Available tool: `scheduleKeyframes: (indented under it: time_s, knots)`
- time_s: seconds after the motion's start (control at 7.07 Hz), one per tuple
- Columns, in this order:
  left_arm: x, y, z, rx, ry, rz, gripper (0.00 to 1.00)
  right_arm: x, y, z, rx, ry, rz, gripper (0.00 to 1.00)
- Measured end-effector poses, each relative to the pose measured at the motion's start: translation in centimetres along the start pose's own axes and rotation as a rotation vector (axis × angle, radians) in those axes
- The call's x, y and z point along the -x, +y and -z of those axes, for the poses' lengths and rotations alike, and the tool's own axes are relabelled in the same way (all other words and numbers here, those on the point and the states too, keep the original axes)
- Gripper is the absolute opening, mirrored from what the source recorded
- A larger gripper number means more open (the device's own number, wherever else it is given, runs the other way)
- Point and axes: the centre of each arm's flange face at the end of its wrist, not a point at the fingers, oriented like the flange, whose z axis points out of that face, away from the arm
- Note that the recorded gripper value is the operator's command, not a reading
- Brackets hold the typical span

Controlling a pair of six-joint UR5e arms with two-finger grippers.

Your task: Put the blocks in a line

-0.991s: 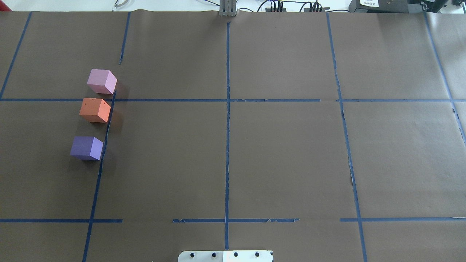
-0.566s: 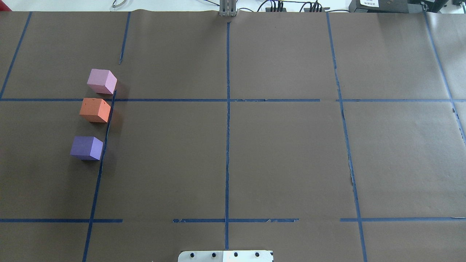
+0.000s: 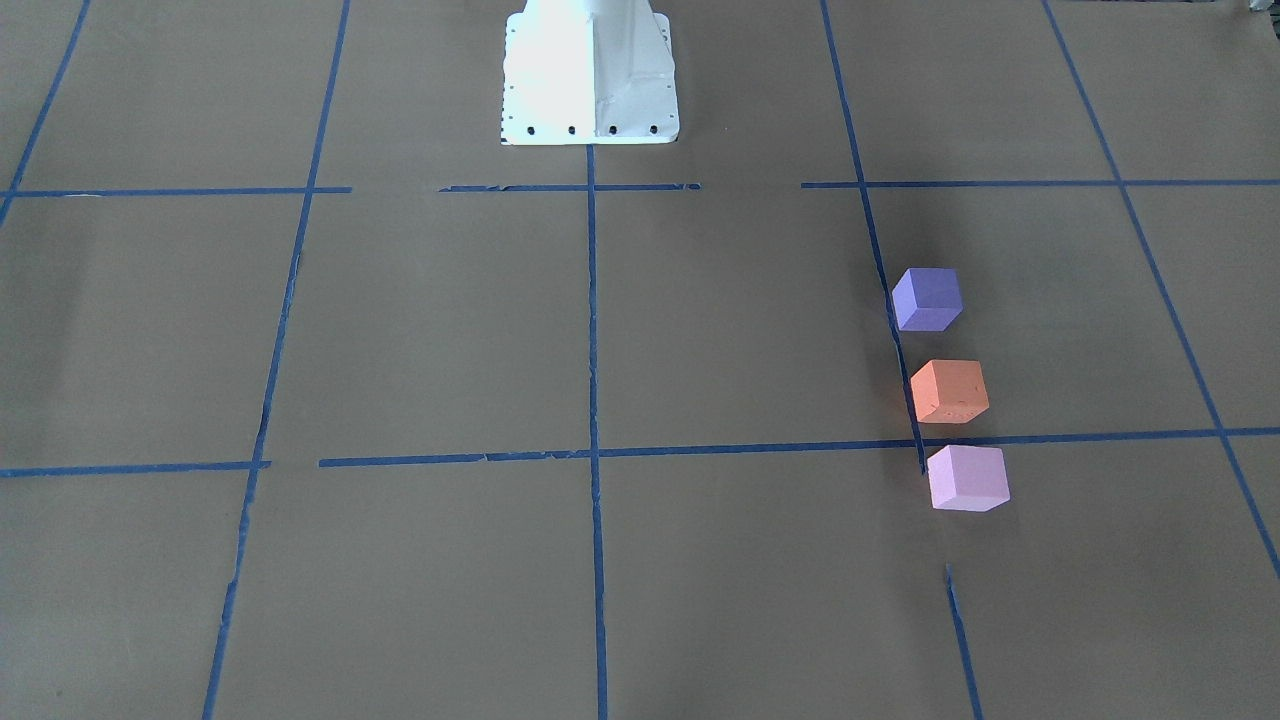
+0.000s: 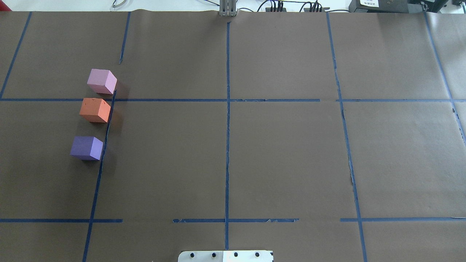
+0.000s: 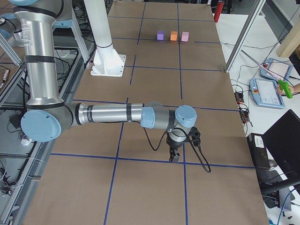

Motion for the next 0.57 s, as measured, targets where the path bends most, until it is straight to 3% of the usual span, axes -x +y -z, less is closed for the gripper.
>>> scheduleKeyframes:
  time_s: [0.57]
  knots:
    - [-0.50,-0.23,0.52,-0.016,0.000,0.087,1.00,0.00,0.00,0.00,0.000,0.000,0.000,1.00]
